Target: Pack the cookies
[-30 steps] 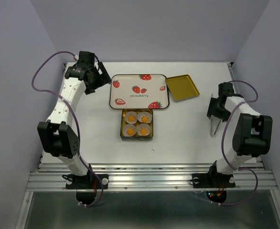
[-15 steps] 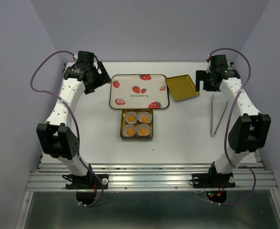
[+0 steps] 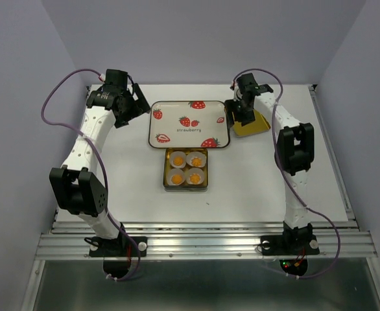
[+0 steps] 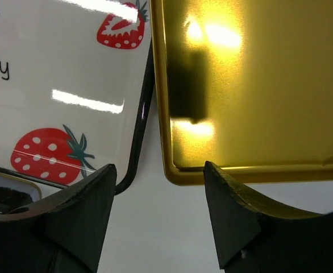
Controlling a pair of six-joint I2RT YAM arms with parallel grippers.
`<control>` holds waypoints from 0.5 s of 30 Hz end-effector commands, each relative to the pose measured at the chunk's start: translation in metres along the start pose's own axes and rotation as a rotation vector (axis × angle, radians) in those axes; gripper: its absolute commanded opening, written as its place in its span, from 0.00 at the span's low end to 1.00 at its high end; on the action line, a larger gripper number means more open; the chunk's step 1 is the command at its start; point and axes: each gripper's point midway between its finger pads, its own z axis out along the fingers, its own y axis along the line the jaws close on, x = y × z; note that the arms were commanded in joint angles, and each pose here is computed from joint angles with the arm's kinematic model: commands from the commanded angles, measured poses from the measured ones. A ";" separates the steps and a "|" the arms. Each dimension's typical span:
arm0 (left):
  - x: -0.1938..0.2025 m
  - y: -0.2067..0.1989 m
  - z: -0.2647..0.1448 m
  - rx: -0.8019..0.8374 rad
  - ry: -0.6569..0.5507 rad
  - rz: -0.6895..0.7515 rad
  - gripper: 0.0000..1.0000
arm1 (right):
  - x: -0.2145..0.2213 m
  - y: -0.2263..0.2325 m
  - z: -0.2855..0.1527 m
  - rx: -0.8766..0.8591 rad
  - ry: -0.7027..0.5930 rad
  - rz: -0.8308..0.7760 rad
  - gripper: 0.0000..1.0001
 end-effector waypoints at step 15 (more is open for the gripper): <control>0.020 0.022 -0.011 -0.041 0.010 0.007 0.99 | -0.003 -0.011 0.038 0.057 0.013 0.013 0.47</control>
